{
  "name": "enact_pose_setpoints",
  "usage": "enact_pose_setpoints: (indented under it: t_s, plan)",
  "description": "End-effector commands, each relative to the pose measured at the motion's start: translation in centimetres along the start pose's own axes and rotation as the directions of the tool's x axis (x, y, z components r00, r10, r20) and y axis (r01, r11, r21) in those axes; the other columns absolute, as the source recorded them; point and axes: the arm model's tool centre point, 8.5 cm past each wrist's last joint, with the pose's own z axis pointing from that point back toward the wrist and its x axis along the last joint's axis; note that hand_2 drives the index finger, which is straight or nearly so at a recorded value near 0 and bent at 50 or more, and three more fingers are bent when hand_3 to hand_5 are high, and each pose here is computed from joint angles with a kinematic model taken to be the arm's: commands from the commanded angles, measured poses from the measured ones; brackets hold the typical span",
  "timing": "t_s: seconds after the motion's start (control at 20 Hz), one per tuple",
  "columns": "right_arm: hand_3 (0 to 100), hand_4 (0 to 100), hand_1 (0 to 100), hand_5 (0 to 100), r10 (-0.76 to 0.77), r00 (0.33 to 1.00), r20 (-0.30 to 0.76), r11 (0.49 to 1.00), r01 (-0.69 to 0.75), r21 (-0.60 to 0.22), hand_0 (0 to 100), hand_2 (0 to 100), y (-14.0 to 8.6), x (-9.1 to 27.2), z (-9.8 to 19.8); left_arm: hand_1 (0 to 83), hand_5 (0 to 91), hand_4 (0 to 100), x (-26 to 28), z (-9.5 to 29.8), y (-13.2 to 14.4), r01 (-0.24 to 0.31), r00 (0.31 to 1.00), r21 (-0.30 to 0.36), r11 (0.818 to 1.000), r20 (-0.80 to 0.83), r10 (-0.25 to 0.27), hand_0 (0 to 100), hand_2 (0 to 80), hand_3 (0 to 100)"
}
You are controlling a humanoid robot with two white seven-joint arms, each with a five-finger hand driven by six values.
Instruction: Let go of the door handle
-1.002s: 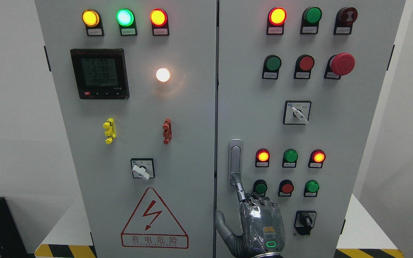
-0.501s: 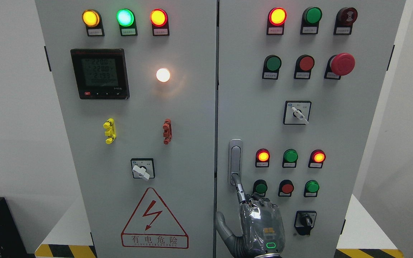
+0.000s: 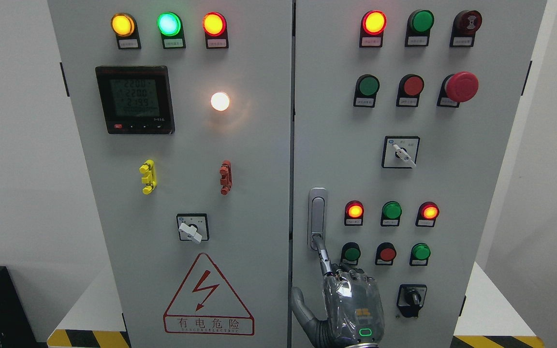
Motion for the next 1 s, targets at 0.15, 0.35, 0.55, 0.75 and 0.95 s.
enact_pose_setpoints:
  t_s: [0.15,0.35,0.55,0.75,0.95]
  plan:
    - [74,69,24,66,0.004,1.000,-0.008,0.999,-0.004,0.034,43,0,0.82,-0.27,0.36,0.0,0.0,1,0.01,0.00,-0.05,0.001,1.000,-0.001,1.000,0.001,-0.001,0,4.4,11]
    - [74,69,24,66,0.002,1.000,-0.009,0.999,-0.002,0.037,43,0,0.87,-0.28,0.41,0.0,0.0,1,0.00,0.00,0.05,0.000,1.000,0.000,1.000,0.001,0.000,0,4.3,11]
    - [74,69,24,66,0.001,1.000,-0.009,0.999,0.000,0.037,43,0,0.88,-0.28,0.41,0.0,0.0,1,0.01,0.00,-0.05,0.000,1.000,-0.001,1.000,0.001,0.000,0,4.4,10]
    - [74,69,24,66,0.000,1.000,-0.010,0.999,0.001,0.041,43,0,0.97,-0.31,0.47,0.0,0.0,0,0.01,0.00,-0.05,0.000,1.000,-0.001,1.000,0.001,0.000,0,4.3,10]
    - [74,69,23,67,-0.001,1.000,-0.013,0.999,0.002,0.048,43,0,1.18,-0.36,0.72,0.0,0.0,0,-0.01,0.00,0.05,0.000,1.000,0.000,1.000,-0.001,0.000,0,4.3,10]
